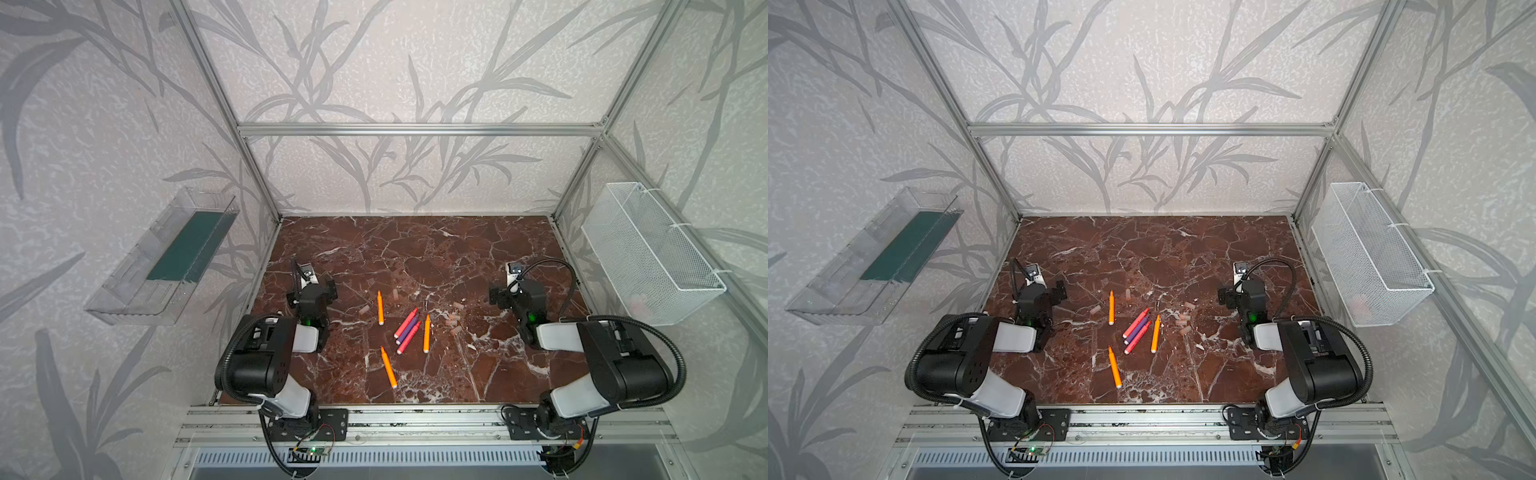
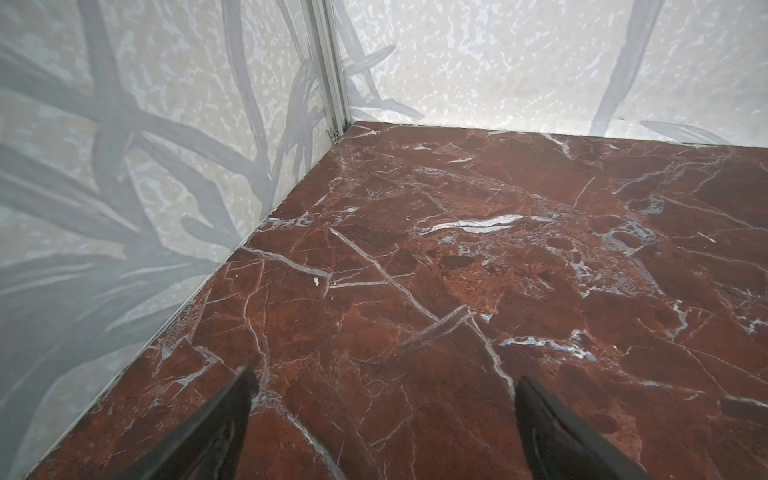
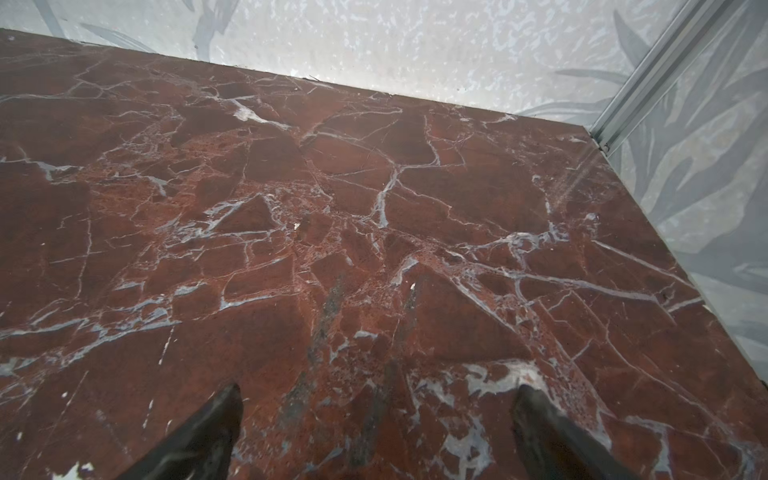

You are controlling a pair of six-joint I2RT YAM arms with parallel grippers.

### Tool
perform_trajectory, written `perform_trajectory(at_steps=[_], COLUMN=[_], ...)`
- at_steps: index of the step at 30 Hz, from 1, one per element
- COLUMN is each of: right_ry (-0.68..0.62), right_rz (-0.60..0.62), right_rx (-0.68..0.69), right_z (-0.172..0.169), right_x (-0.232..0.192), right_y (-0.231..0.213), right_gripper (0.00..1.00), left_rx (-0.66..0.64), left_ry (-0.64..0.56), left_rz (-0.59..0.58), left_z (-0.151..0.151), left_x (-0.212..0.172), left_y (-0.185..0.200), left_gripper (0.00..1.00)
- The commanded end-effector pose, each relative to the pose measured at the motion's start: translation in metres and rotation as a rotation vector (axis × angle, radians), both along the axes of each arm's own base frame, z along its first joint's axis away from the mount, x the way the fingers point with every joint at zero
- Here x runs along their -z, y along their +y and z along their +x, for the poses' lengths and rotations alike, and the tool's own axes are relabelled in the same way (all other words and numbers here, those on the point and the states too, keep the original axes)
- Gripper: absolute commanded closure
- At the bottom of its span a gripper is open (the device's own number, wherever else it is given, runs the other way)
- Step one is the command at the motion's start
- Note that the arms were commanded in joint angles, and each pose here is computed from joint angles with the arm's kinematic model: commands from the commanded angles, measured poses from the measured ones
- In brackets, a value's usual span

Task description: Insert the pens into the pen caps

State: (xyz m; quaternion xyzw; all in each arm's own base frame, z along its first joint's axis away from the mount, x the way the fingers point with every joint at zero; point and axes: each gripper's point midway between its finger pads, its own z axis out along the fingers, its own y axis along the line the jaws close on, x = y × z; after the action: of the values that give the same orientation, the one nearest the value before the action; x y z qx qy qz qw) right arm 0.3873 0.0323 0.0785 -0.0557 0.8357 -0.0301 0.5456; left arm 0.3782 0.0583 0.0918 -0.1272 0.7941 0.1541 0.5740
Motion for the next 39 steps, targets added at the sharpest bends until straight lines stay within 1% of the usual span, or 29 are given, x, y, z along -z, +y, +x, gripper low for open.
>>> perform_trajectory(at_steps=[1, 20, 23, 26, 29, 31, 32, 34, 35, 37, 39], right_ry=[-0.045, -0.044, -0.093, -0.071, -0.063, -0.075, -0.077, -0.079, -0.073, -0.048, -0.046], right_rz=[0.003, 0.003, -0.007, -0.019, -0.013, -0.004, 0.005, 0.039, 0.072, 0.124, 0.241], right_rx=[-0.005, -0.007, -0.003, 0.032, 0.089, 0.123, 0.144, 0.17, 0.181, 0.173, 0.196], right_z=[0.01, 0.009, 0.009, 0.002, -0.006, -0.01, -0.013, -0.019, -0.023, -0.032, -0.042], right_x=[-0.013, -0.012, -0.025, -0.035, -0.041, -0.046, -0.049, -0.059, -0.064, -0.074, -0.083], right_y=[0.001, 0.001, 0.001, -0.003, -0.012, -0.017, -0.02, -0.022, -0.022, -0.018, -0.016], right_gripper=[0.01, 0.01, 0.01, 0.01, 0.01, 0.01, 0.01, 0.01, 0.01, 0.01, 0.01], left_rx=[-0.004, -0.003, -0.005, -0.011, -0.029, 0.012, 0.008, -0.009, 0.013, 0.125, 0.237], left_ry=[-0.037, -0.039, -0.043, -0.058, -0.072, -0.083, -0.095, -0.136, -0.167, -0.195, -0.225], left_rz=[-0.003, -0.003, -0.003, 0.003, 0.034, 0.036, 0.028, -0.058, -0.124, -0.208, -0.338], left_z=[0.007, 0.007, 0.007, 0.001, -0.01, -0.014, -0.017, -0.025, -0.028, -0.032, -0.039], left_x=[-0.009, -0.01, -0.011, -0.023, -0.042, -0.051, -0.058, -0.073, -0.084, -0.1, -0.113], left_y=[0.001, 0.001, 0.001, 0.0, -0.001, -0.008, -0.009, -0.01, -0.016, -0.036, -0.058], left_gripper=[0.01, 0.01, 0.01, 0.01, 0.01, 0.01, 0.01, 0.01, 0.01, 0.01, 0.01])
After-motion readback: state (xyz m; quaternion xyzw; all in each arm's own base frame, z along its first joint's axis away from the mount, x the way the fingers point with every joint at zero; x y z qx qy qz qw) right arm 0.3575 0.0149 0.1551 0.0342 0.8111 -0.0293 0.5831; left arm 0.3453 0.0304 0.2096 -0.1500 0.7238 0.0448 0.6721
